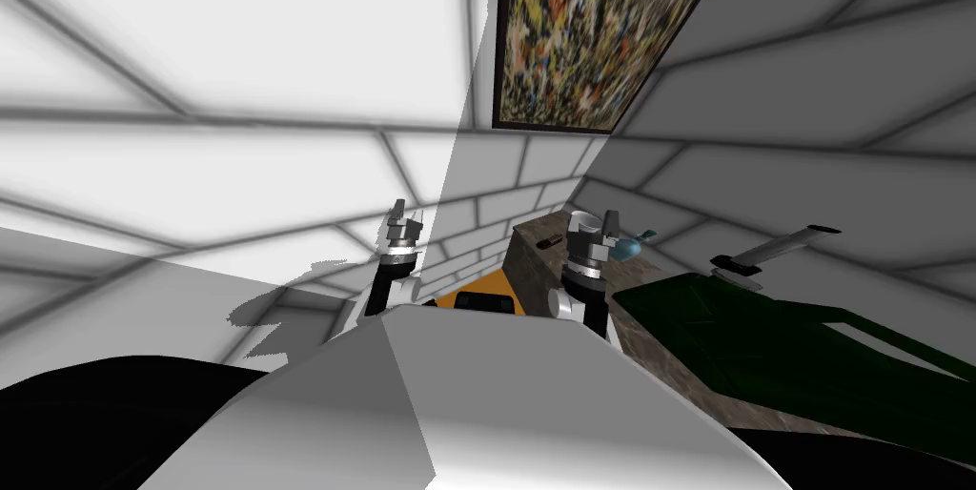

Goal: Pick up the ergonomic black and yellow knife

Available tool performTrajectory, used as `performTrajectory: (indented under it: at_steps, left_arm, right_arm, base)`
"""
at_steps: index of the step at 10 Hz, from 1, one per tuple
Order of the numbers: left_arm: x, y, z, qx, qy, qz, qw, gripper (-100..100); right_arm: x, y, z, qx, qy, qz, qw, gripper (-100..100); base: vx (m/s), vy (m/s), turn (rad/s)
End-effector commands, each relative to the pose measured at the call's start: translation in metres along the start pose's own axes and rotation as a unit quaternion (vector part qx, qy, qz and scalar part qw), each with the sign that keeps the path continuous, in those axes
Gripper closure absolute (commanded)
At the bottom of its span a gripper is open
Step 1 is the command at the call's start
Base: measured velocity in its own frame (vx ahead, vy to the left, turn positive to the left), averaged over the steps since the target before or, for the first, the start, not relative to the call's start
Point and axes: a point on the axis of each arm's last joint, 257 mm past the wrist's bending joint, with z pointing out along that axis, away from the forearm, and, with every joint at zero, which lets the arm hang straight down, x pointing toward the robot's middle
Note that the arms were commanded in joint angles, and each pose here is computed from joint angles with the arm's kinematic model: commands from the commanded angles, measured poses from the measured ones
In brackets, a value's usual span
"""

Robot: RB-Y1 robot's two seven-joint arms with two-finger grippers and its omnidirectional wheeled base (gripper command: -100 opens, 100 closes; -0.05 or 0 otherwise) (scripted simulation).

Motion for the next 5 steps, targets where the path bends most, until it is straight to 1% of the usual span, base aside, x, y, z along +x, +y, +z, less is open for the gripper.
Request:
performTrajectory:
  at_steps: [1,3,4,5]
  left_arm:
    - [0.0,0.0,0.0,0.0,0.0,0.0,1.0,0]
    - [0.0,0.0,0.0,0.0,0.0,0.0,1.0,0]
    - [0.0,0.0,0.0,0.0,0.0,0.0,1.0,0]
    - [0.0,0.0,0.0,0.0,0.0,0.0,1.0,0]
  right_arm:
    - [0.003,-0.002,-0.001,0.0,0.02,-0.022,0.9996,-100]
    - [0.007,-0.006,-0.003,0.0,0.056,-0.069,0.9961,-100]
    - [0.009,-0.01,-0.005,0.0,0.076,-0.1,0.9921,-100]
    - [0.01,-0.015,-0.008,-0.001,0.097,-0.134,0.9862,-100]
  base:
    - [-0.01,-0.012,0.09]
    - [-0.033,-0.046,0.129]
    - [-0.066,-0.06,0.19]
    - [-0.073,-0.07,0.214]
